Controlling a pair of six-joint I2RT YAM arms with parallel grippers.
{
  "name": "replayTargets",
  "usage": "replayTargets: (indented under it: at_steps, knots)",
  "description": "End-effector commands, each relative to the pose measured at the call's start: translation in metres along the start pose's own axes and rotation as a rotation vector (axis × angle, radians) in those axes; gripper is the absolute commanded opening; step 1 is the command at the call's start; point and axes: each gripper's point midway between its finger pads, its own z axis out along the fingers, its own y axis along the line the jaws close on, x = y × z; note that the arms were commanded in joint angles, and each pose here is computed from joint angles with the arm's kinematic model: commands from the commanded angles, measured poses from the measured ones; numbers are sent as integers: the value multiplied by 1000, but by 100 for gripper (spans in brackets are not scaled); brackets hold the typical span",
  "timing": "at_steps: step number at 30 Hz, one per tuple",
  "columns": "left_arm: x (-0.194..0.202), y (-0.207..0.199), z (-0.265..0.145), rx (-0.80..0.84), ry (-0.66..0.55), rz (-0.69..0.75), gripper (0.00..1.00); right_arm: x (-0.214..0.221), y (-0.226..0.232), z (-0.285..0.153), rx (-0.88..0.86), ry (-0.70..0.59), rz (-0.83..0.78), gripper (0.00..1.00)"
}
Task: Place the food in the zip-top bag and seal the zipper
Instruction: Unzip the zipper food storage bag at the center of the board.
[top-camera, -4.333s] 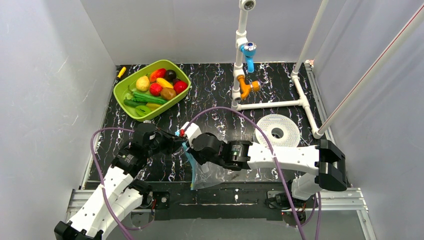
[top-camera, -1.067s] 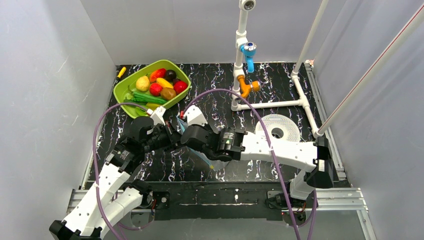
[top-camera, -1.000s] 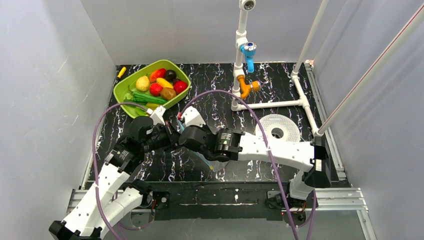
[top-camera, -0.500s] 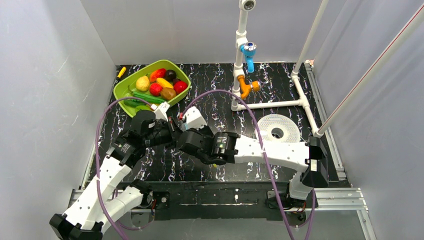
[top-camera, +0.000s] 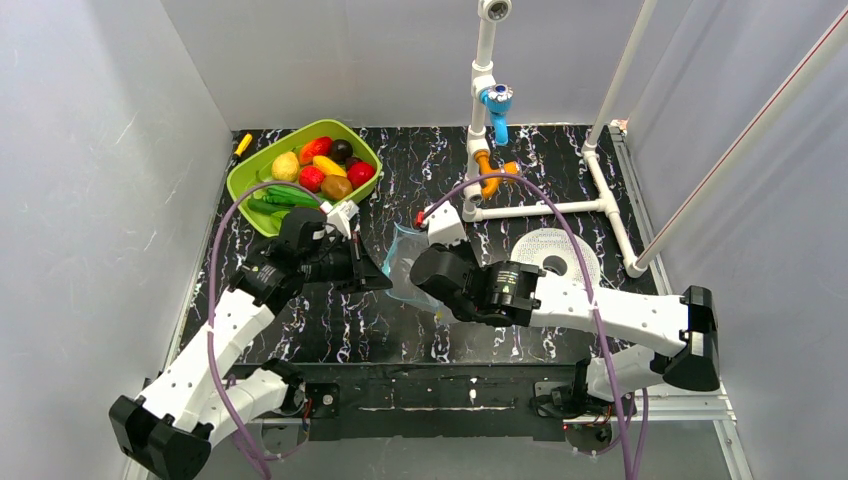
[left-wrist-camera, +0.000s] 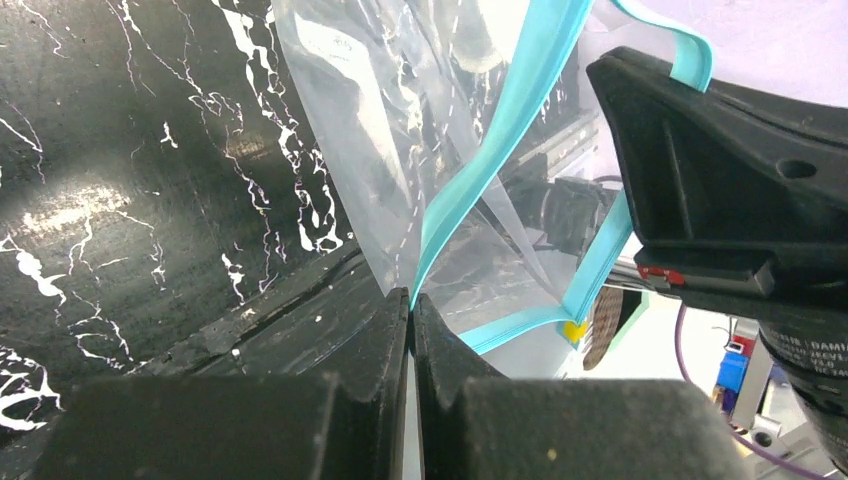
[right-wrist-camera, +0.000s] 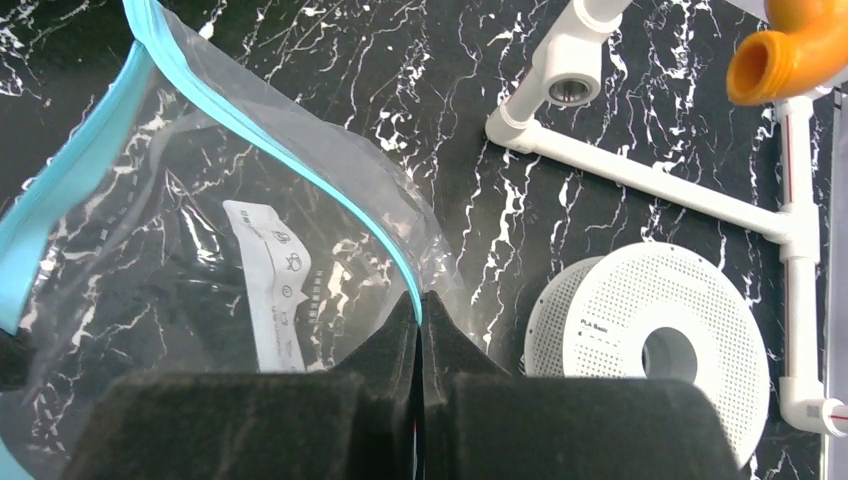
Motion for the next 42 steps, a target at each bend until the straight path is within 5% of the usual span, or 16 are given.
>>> replayTargets:
  at_steps: [1, 11, 17, 19, 23, 26, 31, 35, 42]
  knots:
    - [-7, -4, 14, 31, 6, -42, 0, -9, 8, 5, -34, -12, 31, 1]
    - [-3, 35, 44, -89, 76, -46, 0, 5, -43, 6, 95, -28, 105, 1]
    - [-1, 20, 50, 16, 103, -55, 0, 20, -20, 17, 12, 11, 81, 1]
    - [-6, 16, 49, 7, 97, -45, 9, 25, -16, 21, 15, 28, 69, 1]
    - [-8, 2, 41, 48, 137, 32, 62, 28, -11, 24, 8, 43, 58, 1]
    - [-15, -8, 25, 54, 104, 121, 85, 33, -6, 25, -25, 43, 59, 1]
    - [-41, 3, -12, -85, -46, 213, 93, 38, -6, 24, -35, 47, 67, 1]
    - [-83, 39, -43, -323, -276, 197, 98, 40, -4, 21, -65, 37, 98, 1]
    - [-157, 129, -78, -703, -563, -89, 98, 47, -2, 16, -122, 26, 146, 1]
